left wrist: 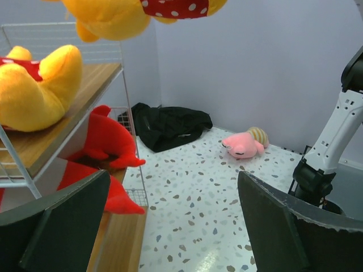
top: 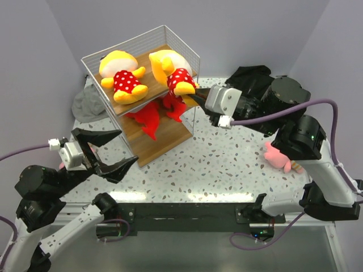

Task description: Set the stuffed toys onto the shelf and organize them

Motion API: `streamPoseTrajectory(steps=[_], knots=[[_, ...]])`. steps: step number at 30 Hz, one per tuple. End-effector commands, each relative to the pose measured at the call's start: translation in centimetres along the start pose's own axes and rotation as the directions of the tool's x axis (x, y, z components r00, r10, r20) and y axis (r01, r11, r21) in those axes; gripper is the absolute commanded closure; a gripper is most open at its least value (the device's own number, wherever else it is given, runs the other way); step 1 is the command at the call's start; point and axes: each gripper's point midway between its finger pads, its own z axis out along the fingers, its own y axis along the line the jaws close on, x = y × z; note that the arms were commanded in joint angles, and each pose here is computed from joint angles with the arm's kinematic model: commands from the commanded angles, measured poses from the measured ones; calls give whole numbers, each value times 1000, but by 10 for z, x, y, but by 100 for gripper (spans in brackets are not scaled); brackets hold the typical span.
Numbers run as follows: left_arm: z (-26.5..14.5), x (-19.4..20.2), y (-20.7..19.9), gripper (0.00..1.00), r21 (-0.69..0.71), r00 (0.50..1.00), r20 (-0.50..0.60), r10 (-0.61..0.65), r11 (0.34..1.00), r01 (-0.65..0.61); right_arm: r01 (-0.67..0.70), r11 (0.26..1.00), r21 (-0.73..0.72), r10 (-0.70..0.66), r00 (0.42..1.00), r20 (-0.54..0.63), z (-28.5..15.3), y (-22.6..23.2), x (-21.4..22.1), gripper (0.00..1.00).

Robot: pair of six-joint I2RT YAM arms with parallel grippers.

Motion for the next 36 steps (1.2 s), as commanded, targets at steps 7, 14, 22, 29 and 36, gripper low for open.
streamPoseTrajectory(steps=[7,14,22,29,36], knots=[[-18,45,9,0,-82,997,-26,-77,994,74,476,872,-110,-484,874,-51,35,8,36,100],[-25,66,9,0,-90,995,-39,-89,992,86,558,819,-132,-573,806,-150,51,2,65,100],[-41,59,9,0,-107,997,22,-78,991,80,605,769,-206,-637,749,-180,55,-7,96,94],[-47,50,9,0,-113,996,58,-73,990,79,613,753,-239,-651,749,-128,60,1,101,86],[-45,52,6,0,-90,996,53,-74,993,79,640,724,-257,-676,732,-82,68,8,107,86]])
